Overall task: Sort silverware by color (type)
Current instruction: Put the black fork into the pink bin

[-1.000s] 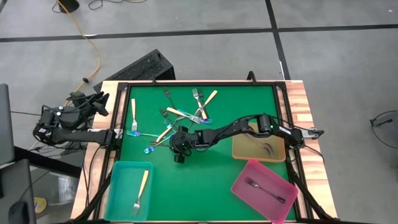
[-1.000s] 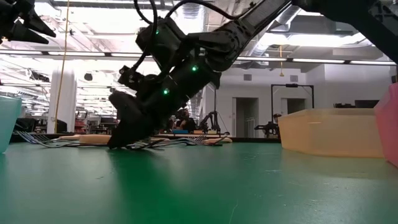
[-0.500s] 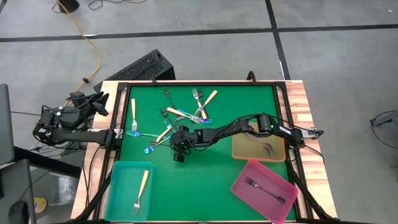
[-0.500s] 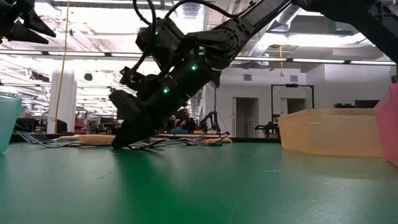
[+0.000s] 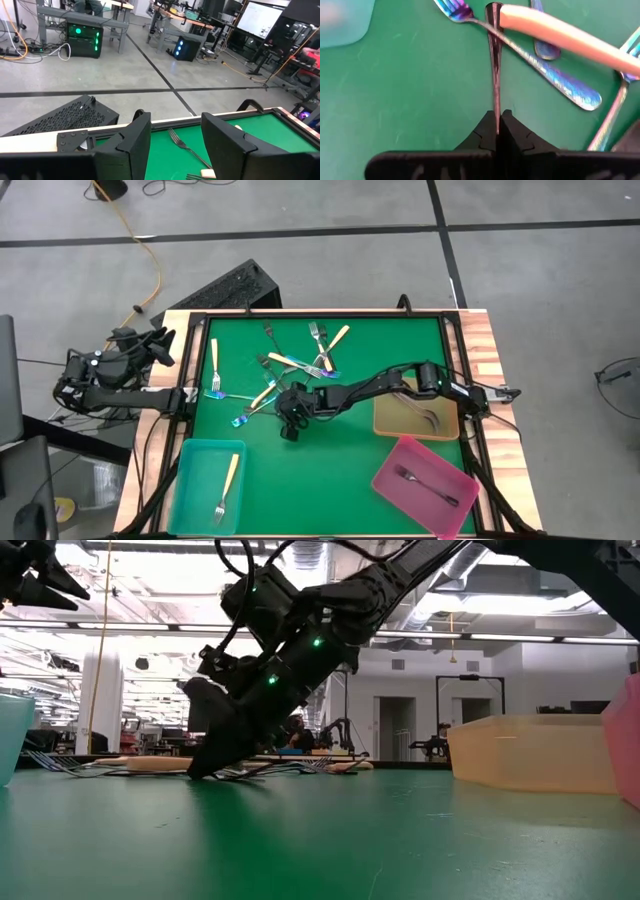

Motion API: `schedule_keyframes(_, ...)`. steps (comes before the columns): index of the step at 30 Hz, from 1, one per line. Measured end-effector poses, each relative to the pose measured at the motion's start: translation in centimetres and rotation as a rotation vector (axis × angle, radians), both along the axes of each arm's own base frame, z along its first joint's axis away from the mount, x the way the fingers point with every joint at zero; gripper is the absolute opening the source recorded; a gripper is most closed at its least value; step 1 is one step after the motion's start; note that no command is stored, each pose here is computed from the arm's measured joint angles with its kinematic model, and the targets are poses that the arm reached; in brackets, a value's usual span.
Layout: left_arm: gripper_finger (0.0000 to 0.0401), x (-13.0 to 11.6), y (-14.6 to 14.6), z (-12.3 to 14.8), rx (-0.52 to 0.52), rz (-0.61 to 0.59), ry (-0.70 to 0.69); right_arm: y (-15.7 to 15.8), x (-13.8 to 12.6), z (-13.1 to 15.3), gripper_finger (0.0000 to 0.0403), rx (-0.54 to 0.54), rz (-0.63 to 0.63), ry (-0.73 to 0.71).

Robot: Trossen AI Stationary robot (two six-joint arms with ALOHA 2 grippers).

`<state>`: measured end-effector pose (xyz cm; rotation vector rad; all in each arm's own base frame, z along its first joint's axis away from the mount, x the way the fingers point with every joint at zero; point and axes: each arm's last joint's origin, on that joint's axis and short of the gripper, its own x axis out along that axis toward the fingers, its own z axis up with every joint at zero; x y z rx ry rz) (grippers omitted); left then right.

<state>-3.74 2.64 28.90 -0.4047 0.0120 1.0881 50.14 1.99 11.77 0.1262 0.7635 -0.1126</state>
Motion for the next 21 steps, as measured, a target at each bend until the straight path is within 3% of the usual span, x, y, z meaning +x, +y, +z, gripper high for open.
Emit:
schedule_keyframes(10,0.0158,0.0,0.0,0.0,0.000,0.000,-0.001,0.0,-1.2,6.5,0.0028,-0.036,0.018,-0.073)
schedule_keyframes(21,0.0158,0.0,0.0,0.0,0.000,0.000,-0.001,-0.8,-3.3,13.2,0.0030,-0.147,-0.013,-0.160)
